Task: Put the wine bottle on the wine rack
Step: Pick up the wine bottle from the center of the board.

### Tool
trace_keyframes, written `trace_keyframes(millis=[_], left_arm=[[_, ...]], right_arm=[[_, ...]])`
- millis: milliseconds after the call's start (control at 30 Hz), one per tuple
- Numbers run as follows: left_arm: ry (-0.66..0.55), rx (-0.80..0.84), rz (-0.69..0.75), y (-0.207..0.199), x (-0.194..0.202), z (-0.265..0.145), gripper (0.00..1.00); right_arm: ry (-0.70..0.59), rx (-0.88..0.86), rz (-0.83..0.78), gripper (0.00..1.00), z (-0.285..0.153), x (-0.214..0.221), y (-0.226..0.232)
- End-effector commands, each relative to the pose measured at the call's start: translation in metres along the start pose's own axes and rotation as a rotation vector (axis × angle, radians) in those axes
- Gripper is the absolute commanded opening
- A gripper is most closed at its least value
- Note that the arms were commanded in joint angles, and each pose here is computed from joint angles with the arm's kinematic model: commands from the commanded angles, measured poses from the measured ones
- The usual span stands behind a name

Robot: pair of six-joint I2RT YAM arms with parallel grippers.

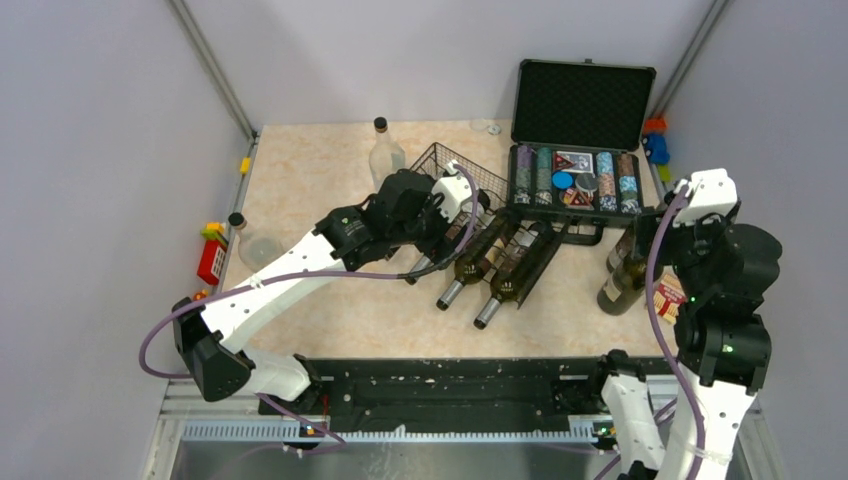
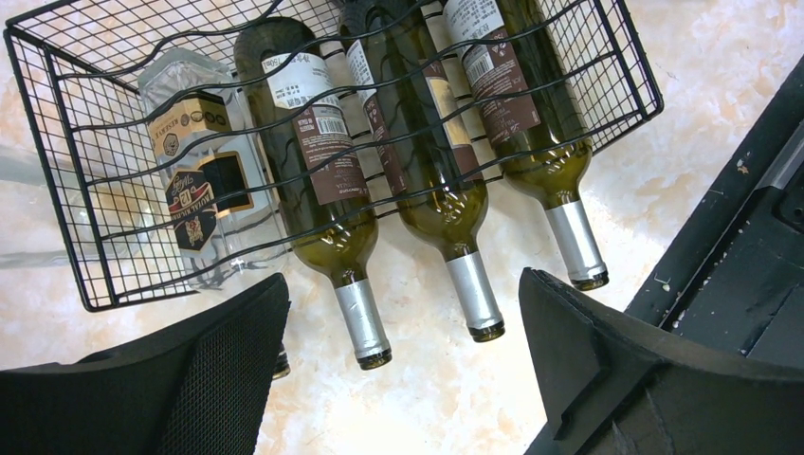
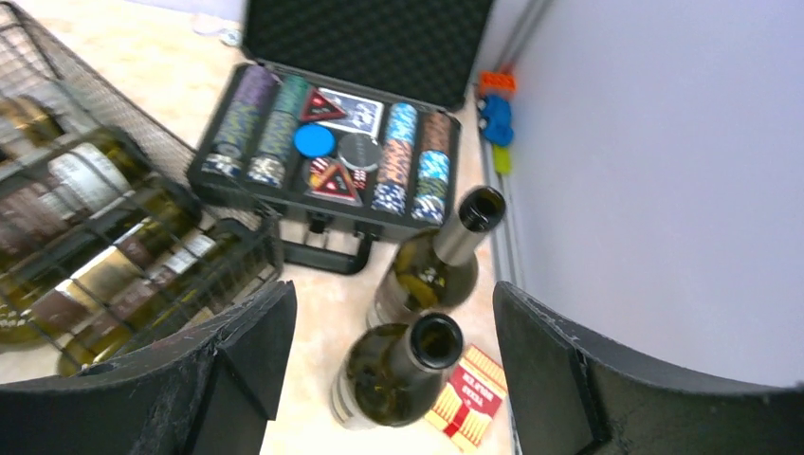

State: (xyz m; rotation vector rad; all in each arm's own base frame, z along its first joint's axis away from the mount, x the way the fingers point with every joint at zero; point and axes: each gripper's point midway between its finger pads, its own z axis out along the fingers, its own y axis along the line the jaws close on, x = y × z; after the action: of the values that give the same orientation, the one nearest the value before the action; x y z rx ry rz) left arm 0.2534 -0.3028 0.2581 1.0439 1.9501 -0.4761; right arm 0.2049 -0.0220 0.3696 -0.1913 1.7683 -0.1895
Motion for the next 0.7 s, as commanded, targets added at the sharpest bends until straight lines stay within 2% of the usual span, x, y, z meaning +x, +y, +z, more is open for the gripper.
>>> trace_keyframes(millis=[0,233,367,667], left_arm=[[-0.071,0.008,-0.005,0.0,-0.021,-0.008,0.94],[-0.079,0.015,-0.008,-0.002,-0.022,-0.011,0.94],[-0.086,0.022,-0.012,-0.003,-0.024,-0.013,0.94],[-0.091,0.034,-0.017,-0.005,-0.025,-0.014,0.94]], right_arm=[[0.081,0.141,0.07,0.78,-0.001,0.026,-0.022],[0.222,0.196,0.096,0.76,0.002,0.072,-0.028],[0.246,0.185,0.107,0.73,0.005,0.084,-0.026],[0.294,0.148,0.121,0.6,0.015,0.098,-0.021]])
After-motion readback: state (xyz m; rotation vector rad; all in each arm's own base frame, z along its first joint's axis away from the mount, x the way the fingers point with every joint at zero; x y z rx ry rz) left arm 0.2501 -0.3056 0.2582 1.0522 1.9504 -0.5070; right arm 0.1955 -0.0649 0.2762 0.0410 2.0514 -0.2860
